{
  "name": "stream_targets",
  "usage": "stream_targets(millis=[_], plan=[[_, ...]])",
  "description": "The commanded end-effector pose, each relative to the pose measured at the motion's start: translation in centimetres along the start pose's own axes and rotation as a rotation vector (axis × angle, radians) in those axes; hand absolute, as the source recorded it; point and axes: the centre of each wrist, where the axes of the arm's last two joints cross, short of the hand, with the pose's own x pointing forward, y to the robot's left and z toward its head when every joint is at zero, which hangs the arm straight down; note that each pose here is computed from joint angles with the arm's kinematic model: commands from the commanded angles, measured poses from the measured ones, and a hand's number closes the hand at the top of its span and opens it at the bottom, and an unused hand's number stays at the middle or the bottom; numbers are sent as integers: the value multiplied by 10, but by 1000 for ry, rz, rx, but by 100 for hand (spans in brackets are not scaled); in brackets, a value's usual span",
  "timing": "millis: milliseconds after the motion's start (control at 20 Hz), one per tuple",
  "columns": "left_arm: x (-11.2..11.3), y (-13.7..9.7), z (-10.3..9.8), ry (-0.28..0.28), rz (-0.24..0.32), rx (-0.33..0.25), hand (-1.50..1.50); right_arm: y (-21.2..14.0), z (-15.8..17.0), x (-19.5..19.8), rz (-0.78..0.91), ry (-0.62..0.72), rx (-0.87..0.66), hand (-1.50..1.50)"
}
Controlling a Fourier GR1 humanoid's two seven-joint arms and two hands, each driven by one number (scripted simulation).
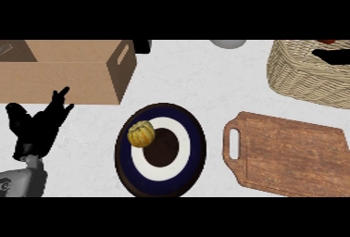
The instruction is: Pick the bell pepper from the cutting board and place it in the basket
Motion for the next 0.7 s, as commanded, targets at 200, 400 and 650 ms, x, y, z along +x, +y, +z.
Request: stream_targets(millis=[200,400,650], plan=[[23,1,-14,-67,-1,10,0,-18,-20,0,-169,13,-102,-150],[6,0,-8,-67,10,18,0,-48,-23,-14,-350,124,-215,-150],[16,-2,4,-75,-3,13,0,-115,-15,-67,-479,191,-278,-150]])
